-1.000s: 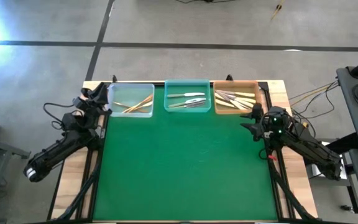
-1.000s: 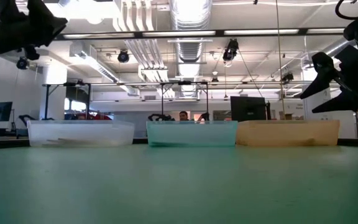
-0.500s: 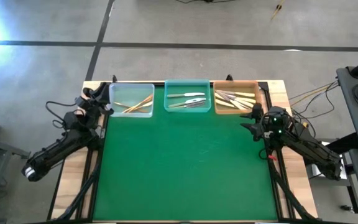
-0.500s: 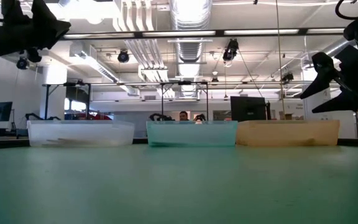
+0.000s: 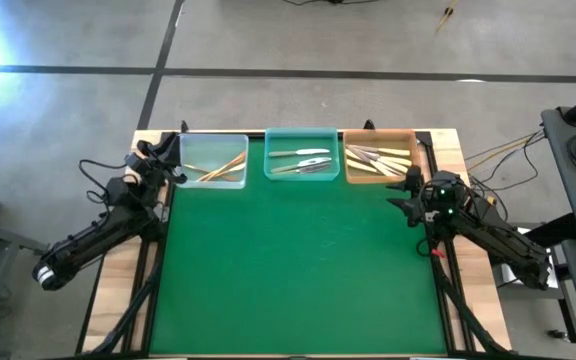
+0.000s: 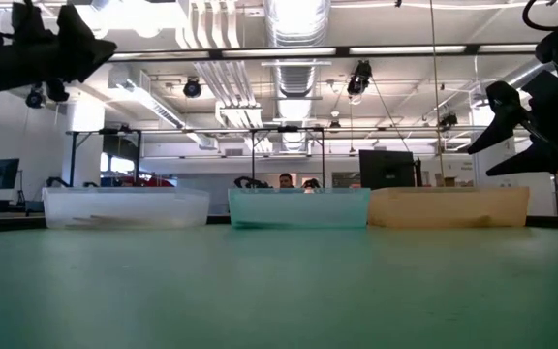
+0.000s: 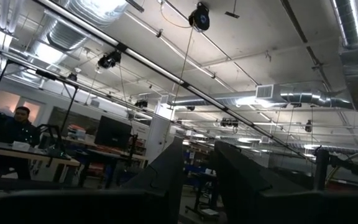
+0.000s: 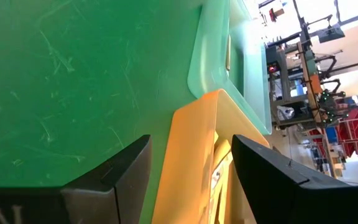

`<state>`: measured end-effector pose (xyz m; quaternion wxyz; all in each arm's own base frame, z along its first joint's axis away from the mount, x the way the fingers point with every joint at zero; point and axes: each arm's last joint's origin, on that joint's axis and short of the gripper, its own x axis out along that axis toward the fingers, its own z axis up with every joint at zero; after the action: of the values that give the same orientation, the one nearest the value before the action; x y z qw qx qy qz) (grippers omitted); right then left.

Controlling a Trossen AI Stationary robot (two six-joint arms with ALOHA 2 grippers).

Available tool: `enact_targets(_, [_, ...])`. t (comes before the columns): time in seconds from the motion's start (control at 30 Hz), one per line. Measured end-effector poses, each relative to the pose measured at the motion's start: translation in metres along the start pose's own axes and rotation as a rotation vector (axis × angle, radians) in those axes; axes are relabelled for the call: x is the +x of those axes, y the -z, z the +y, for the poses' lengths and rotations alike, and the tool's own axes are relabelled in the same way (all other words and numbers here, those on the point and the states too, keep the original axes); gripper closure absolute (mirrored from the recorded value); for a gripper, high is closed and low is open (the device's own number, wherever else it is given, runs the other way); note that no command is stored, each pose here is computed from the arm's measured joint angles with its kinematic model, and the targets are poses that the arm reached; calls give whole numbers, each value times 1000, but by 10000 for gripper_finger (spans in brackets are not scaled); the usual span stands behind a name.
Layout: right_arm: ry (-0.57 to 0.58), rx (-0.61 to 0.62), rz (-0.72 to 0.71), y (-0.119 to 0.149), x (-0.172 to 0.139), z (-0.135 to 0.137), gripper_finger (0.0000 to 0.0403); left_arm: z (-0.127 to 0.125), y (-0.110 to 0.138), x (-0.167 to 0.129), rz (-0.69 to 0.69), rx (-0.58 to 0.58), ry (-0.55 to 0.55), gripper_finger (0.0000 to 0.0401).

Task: Sort silverware by color (type)
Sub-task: Return to Home Position

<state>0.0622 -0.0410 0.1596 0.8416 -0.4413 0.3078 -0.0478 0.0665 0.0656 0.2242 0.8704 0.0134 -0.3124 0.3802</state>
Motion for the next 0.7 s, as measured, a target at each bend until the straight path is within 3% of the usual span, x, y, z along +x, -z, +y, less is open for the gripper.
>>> enact_targets(0.7, [0,0,0,0,0,0,188,1,9,4,67,9,-12,326])
